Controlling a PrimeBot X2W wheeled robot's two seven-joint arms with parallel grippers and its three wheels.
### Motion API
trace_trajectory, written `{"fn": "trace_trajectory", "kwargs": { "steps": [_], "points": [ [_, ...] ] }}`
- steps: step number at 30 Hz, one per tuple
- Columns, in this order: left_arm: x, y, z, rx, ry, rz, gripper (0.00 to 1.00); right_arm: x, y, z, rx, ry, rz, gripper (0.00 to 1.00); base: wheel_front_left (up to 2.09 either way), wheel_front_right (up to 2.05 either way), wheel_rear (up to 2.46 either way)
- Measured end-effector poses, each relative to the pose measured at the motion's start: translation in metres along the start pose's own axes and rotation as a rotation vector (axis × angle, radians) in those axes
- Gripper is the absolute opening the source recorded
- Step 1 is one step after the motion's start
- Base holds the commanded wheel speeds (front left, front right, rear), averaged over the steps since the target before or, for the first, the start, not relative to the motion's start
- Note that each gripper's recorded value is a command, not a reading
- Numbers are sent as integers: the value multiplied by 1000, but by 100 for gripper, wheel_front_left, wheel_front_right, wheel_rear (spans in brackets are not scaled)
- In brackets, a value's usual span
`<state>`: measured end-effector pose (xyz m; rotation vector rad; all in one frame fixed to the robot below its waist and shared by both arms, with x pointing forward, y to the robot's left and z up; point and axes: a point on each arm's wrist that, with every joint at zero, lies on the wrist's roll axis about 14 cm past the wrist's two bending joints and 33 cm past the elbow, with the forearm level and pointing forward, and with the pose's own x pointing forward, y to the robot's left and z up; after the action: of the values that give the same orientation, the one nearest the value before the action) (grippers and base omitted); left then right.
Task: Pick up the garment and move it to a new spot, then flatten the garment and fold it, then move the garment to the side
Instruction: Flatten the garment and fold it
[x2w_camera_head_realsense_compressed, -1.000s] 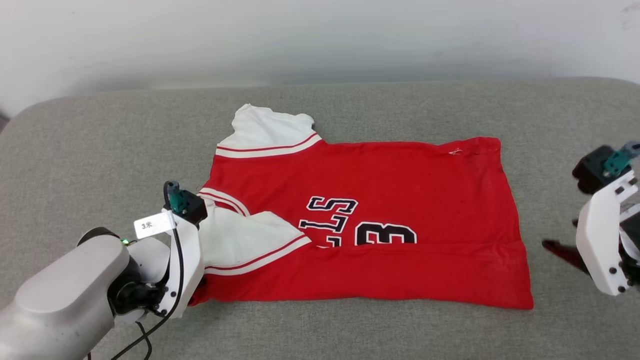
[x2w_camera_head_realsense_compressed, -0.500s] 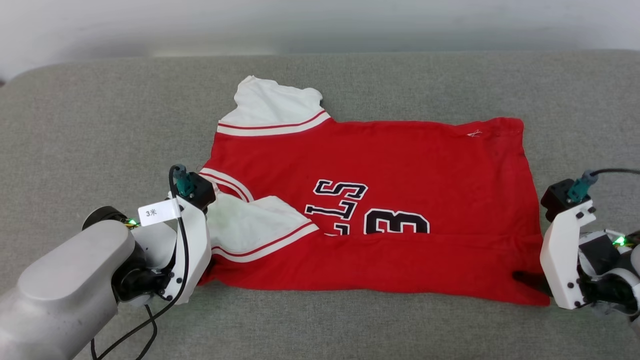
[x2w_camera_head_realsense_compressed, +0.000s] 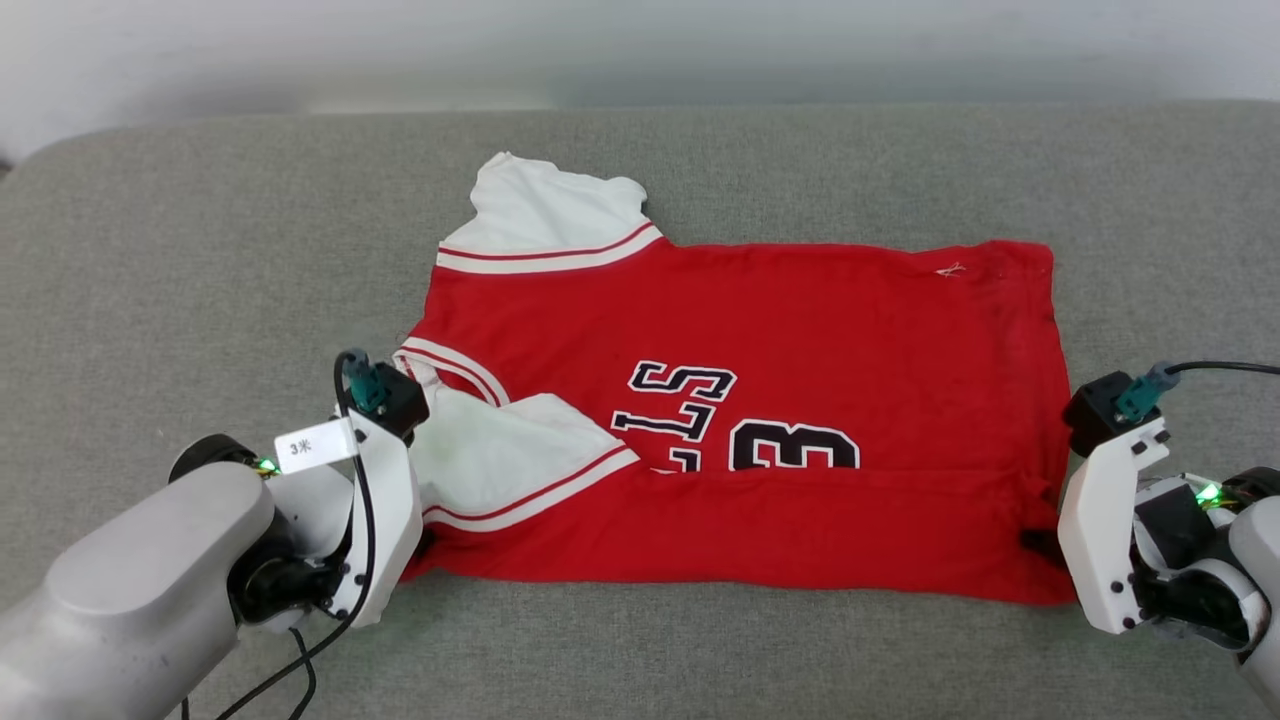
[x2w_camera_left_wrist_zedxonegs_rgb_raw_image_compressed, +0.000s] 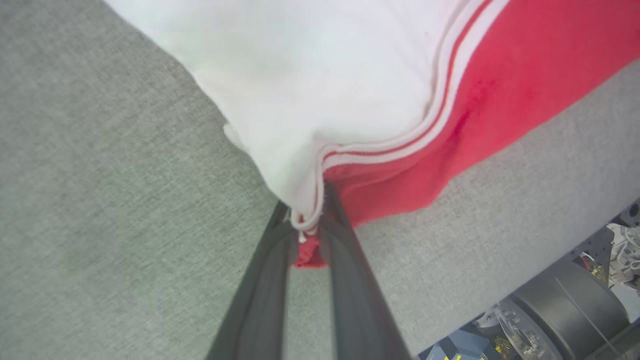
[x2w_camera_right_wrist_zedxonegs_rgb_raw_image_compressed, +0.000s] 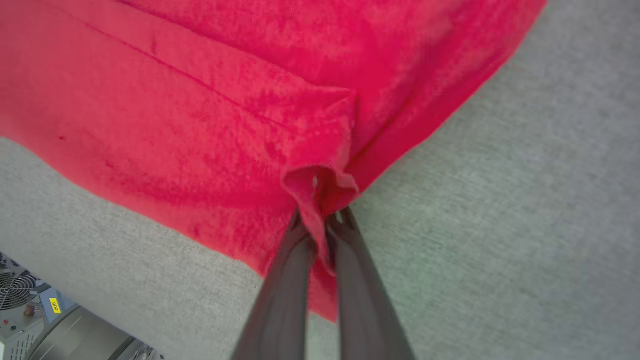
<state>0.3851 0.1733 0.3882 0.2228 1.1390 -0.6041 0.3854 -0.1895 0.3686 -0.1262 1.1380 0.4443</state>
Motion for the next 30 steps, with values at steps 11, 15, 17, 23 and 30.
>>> {"fn": "trace_trajectory", "kwargs": {
  "steps": [11, 15, 17, 23, 30],
  "points": [
    [-29, -19, -17, 16, -57, -12, 0, -52, -8, 16, -56, -169, -43, 0, 0, 0, 0],
    [-34, -34, -33, 14, -59, -40, 0, -62, -6, 0, -56, -169, -40, 0, 0, 0, 0],
    [-34, -42, -41, 11, -58, -53, 0, -64, -5, -9, -51, -166, -36, 0, 0, 0, 0],
    [-28, -51, -66, -31, -29, -69, 0, -61, -3, -39, -15, -116, -21, 0, 0, 0, 0],
    [-14, -46, -72, -84, -1, -66, 0, -42, 0, -54, 34, -57, -3, 0, 0, 0, 0]
  ]
}}
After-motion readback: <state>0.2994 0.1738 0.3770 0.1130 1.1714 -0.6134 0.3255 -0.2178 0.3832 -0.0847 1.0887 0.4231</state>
